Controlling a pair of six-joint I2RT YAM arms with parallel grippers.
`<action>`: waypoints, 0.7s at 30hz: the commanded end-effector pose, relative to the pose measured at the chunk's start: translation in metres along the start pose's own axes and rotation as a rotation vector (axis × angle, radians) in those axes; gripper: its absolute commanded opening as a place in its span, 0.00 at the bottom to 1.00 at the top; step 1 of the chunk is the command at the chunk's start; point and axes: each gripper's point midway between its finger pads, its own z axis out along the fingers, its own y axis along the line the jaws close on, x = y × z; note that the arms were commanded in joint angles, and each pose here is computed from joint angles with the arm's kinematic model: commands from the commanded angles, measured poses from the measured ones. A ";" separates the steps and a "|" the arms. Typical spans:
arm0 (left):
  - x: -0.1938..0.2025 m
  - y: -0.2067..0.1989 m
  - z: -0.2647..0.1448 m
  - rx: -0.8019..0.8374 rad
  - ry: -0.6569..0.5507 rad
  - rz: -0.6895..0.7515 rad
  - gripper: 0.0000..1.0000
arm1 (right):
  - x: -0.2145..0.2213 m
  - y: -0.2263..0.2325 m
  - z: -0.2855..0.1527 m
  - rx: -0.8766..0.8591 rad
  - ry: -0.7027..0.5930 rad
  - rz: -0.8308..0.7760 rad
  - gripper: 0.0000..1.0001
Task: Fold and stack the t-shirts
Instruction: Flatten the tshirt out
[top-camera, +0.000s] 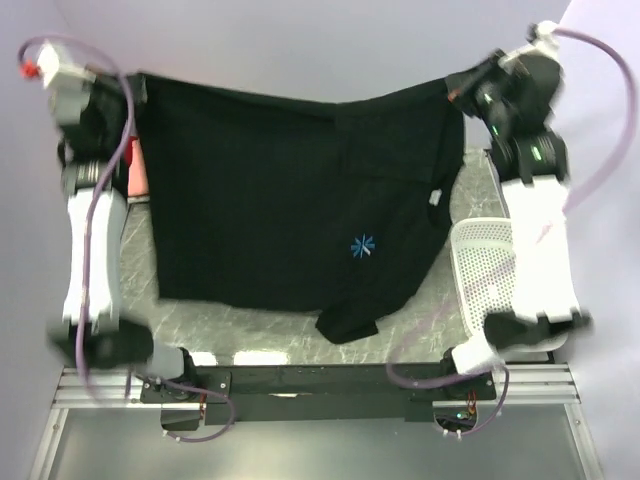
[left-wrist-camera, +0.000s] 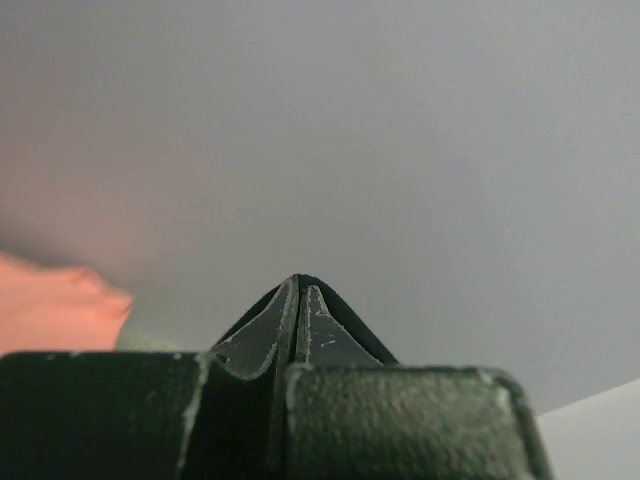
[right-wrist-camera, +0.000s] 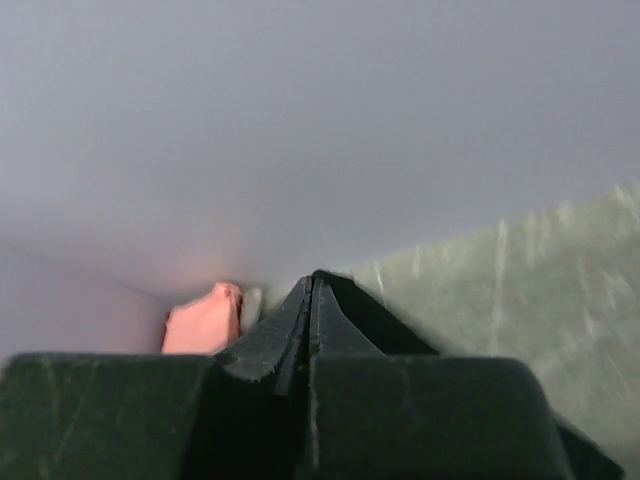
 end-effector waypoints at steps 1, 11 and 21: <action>-0.031 -0.046 0.059 0.222 -0.085 -0.021 0.01 | -0.057 0.022 0.041 -0.104 -0.143 0.002 0.00; -0.097 -0.102 0.092 0.441 -0.266 0.039 0.00 | -0.128 0.054 0.018 -0.237 -0.410 0.031 0.00; 0.043 0.025 0.067 0.183 0.001 -0.037 0.00 | 0.066 -0.071 0.041 0.015 0.018 0.132 0.00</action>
